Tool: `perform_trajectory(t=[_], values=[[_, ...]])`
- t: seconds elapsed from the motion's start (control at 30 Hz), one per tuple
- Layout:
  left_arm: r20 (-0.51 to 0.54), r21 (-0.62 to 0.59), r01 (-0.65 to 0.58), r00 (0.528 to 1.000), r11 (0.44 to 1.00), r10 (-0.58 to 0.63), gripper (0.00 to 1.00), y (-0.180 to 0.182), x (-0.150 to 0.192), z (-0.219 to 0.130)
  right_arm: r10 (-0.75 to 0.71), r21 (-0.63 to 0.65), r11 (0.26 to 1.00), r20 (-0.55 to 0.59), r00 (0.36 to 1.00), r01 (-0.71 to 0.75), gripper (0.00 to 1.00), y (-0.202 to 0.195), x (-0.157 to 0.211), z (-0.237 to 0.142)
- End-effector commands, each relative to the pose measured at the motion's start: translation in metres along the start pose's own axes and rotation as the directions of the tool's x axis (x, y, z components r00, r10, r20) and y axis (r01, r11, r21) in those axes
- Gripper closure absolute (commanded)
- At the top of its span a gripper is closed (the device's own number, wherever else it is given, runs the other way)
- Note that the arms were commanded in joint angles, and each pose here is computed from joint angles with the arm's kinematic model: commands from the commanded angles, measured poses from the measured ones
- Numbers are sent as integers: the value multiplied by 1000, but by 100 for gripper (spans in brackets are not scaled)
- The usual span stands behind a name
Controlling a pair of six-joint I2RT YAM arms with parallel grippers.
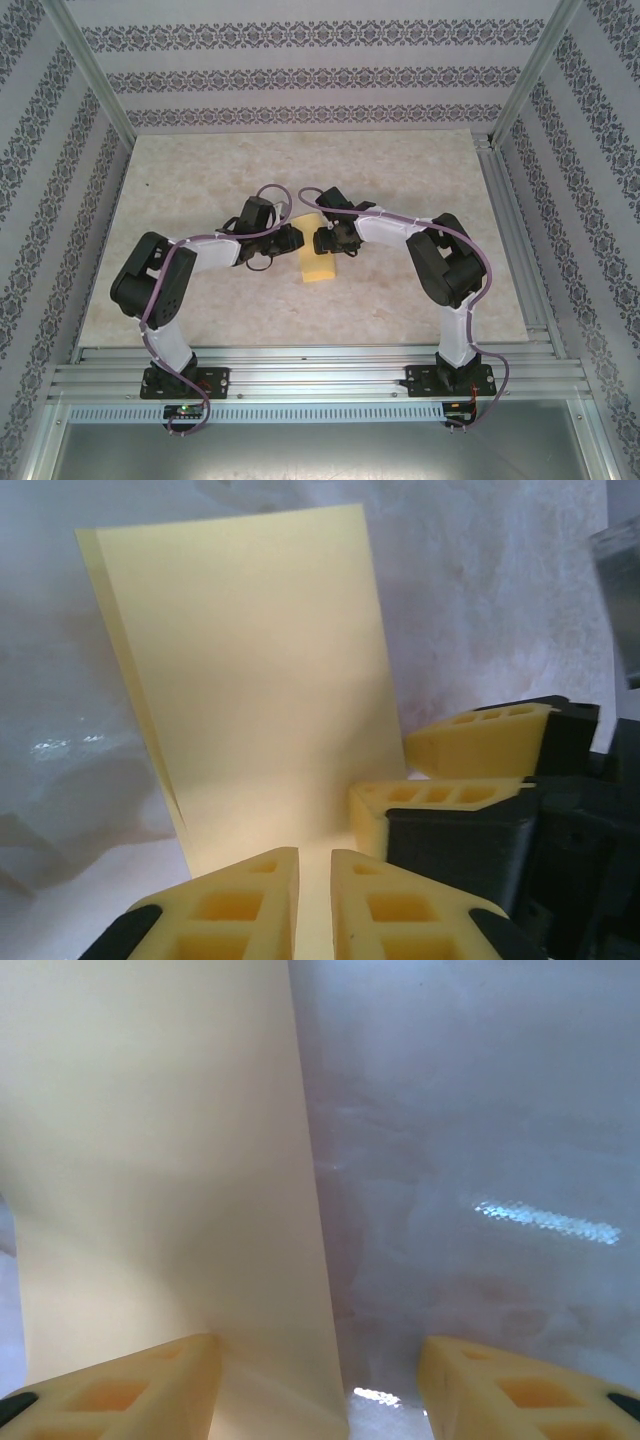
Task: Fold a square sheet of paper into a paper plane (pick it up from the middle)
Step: First fold in half a square sheet of paper at the center of the table.
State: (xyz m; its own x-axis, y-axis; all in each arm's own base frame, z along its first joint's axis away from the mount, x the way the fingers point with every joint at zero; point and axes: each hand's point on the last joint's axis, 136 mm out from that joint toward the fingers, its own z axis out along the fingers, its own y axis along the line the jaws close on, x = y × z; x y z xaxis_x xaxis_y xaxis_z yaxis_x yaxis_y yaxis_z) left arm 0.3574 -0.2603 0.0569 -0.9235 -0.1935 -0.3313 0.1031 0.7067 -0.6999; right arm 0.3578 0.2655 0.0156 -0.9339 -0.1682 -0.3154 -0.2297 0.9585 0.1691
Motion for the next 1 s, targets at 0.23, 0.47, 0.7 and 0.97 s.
perform_trajectory(t=[0.23, 0.47, 0.7, 0.97], values=[[-26, 40, -3, 1000, 999, 4, 85, -5, -5, 14, -4, 70, 998, -57, 998, 8, 43, -10, 14, 24], [-36, 19, 1, 999, 1000, -1, 87, 1, -3, 17, 2, 76, 997, -65, 998, 3, 41, -9, 16, 27], [-44, 6, 6, 999, 1000, -6, 88, 6, -1, 20, 12, 87, 996, -73, 997, -5, 40, -10, 19, 30], [-45, -14, 7, 999, 1000, -7, 91, 11, 0, 20, 31, 102, 995, -78, 996, -23, 40, -13, 20, 32]])
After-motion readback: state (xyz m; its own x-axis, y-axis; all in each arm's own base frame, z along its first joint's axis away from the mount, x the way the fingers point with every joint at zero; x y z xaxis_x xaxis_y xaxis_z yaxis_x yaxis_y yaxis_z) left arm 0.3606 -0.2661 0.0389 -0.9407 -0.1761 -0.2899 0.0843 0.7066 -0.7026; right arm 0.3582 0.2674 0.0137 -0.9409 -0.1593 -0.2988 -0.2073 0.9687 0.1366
